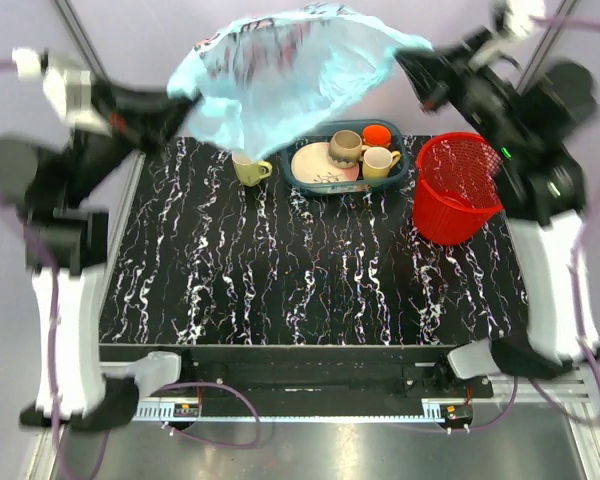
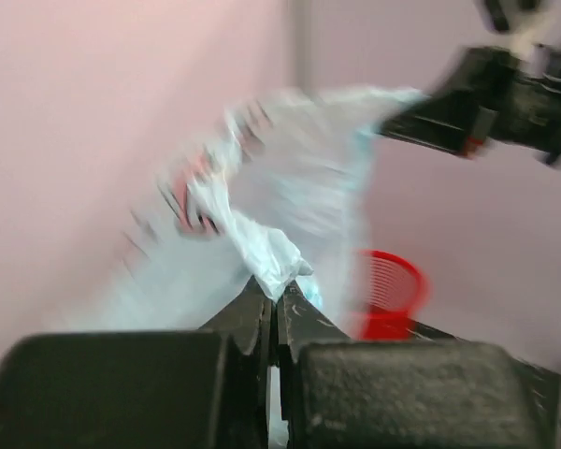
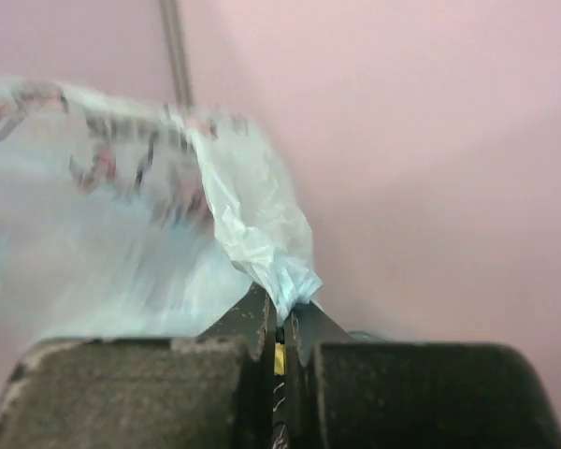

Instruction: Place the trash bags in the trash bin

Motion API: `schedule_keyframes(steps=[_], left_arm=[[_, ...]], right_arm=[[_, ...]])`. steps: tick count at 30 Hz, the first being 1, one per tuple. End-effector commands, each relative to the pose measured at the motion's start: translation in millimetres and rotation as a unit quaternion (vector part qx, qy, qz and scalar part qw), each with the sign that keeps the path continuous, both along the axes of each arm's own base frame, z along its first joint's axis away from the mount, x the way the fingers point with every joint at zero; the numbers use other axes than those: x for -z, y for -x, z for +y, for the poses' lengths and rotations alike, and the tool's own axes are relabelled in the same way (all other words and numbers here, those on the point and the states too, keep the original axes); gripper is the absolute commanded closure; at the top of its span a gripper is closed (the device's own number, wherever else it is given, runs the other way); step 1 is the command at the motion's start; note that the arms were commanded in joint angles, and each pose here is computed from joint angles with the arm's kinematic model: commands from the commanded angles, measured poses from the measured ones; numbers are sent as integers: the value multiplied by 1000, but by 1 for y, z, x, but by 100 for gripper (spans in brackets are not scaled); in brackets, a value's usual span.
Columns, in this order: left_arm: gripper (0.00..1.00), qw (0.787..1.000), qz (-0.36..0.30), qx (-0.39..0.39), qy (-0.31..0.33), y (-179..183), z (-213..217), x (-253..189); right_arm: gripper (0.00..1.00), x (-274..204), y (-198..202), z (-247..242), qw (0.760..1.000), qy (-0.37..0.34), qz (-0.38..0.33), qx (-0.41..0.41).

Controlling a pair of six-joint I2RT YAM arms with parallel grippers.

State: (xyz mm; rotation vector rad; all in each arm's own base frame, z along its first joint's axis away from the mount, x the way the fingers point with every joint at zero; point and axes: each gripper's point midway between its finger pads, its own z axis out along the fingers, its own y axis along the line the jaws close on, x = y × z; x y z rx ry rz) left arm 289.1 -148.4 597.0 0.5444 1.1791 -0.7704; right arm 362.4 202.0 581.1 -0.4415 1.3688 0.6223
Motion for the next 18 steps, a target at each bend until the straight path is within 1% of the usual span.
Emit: schedule_keyframes(steps=[1, 2, 3, 4, 5, 6, 7, 9, 10, 11, 12, 13, 14, 15, 16, 17, 18], left_arm=[[100, 976, 205, 41, -61, -10, -41, 153], [100, 940, 323, 48, -97, -18, -46, 253], [100, 910, 393, 57, -121, -8, -44, 307], [100, 895, 416, 40, -156, -5, -38, 346], [100, 871, 455, 55, -178, 9, -39, 388], [100, 843, 490, 76, -208, 33, -38, 409], [100, 842, 478, 94, -230, 42, -39, 413], [100, 857, 433, 132, -248, 60, -46, 393], [100, 864, 411, 147, -252, 66, -51, 380], [100, 871, 386, 163, -257, 74, -56, 365], [100, 875, 358, 196, -261, 86, -63, 336], [100, 874, 338, 265, -229, 105, -74, 304], [100, 877, 320, 291, -210, 112, -78, 277], [100, 892, 297, 297, -168, 109, -80, 232], [100, 917, 233, 294, -135, 107, -80, 170], [100, 941, 191, 262, -99, 95, -71, 129], [100, 969, 47, 235, -65, 88, -65, 62]], right_arm=[[100, 105, 18, 31, 995, 61, 73, -42], [100, 213, 17, 40, 971, 140, 183, -58], [100, 270, 21, 46, 950, 174, 250, -71], [100, 309, 35, 54, 929, 206, 288, -109], [100, 354, 62, 52, 894, 246, 353, -127], [100, 361, 71, 53, 887, 252, 361, -135], [100, 359, 79, 56, 888, 257, 345, -163], [100, 331, 84, 56, 904, 263, 293, -167], [100, 316, 88, 58, 906, 265, 273, -186], [100, 293, 99, 58, 905, 263, 267, -203], [100, 281, 107, 60, 903, 255, 266, -221], [100, 262, 124, 64, 899, 234, 269, -255], [100, 218, 122, 68, 918, 206, 226, -252], [100, 188, 122, 69, 931, 185, 198, -246], [100, 161, 113, 67, 946, 170, 167, -221], [100, 100, 101, 64, 968, 138, 89, -189], [100, 68, 87, 53, 981, 119, 51, -146]])
